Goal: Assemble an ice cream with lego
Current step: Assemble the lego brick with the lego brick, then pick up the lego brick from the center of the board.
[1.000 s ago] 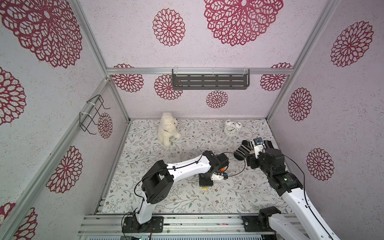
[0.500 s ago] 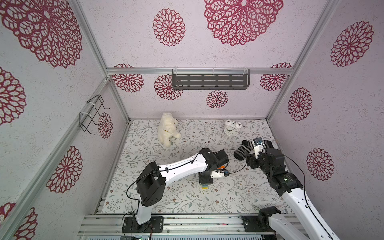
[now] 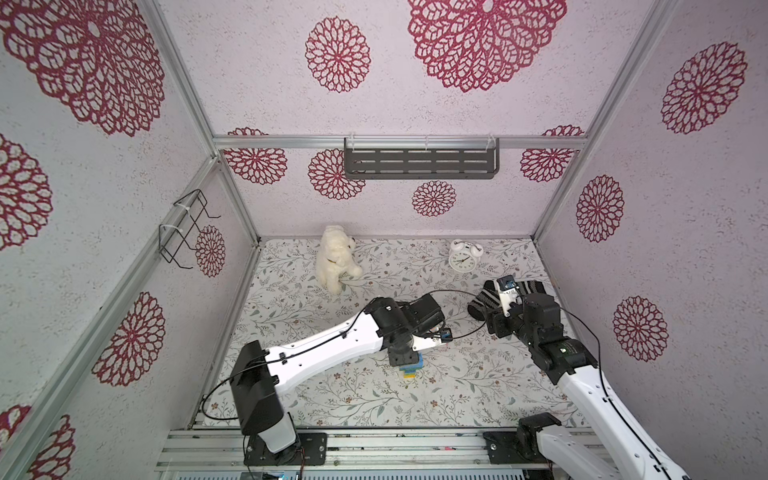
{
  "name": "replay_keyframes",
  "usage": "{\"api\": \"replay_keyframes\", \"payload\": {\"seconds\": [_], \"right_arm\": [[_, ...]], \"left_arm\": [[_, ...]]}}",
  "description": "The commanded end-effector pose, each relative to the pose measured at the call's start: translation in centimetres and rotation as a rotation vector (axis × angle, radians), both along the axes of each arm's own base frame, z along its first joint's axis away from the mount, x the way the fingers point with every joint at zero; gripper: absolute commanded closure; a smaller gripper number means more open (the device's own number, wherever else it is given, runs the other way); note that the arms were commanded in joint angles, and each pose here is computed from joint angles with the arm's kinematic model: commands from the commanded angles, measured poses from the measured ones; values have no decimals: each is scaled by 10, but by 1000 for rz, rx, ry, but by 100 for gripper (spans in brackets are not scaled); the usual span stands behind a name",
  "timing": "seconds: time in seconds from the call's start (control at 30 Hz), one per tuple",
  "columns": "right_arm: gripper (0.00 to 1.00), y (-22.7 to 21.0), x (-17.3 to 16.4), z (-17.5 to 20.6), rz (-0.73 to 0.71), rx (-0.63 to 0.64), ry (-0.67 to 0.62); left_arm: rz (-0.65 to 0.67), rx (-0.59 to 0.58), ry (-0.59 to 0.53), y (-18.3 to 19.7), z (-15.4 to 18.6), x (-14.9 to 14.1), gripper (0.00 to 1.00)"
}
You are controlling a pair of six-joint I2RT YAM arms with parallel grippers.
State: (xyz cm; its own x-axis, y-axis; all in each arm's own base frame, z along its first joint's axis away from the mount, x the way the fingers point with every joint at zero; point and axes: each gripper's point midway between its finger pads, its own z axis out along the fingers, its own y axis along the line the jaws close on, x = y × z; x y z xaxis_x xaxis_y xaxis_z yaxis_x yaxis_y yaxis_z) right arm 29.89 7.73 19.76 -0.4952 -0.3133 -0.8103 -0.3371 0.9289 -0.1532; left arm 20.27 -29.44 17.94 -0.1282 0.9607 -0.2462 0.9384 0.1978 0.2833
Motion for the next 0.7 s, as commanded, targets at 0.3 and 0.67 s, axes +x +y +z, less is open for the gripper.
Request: {"api": "replay_keyframes", "payload": {"seconds": [0.3, 0.67], "right_arm": [[20, 76, -1, -45, 392, -196, 199], [19, 119, -34, -88, 875, -422, 398]], "left_arm": [[549, -552, -335, 100, 104, 54, 23], [1011, -768, -490, 200, 117, 75, 3]]}}
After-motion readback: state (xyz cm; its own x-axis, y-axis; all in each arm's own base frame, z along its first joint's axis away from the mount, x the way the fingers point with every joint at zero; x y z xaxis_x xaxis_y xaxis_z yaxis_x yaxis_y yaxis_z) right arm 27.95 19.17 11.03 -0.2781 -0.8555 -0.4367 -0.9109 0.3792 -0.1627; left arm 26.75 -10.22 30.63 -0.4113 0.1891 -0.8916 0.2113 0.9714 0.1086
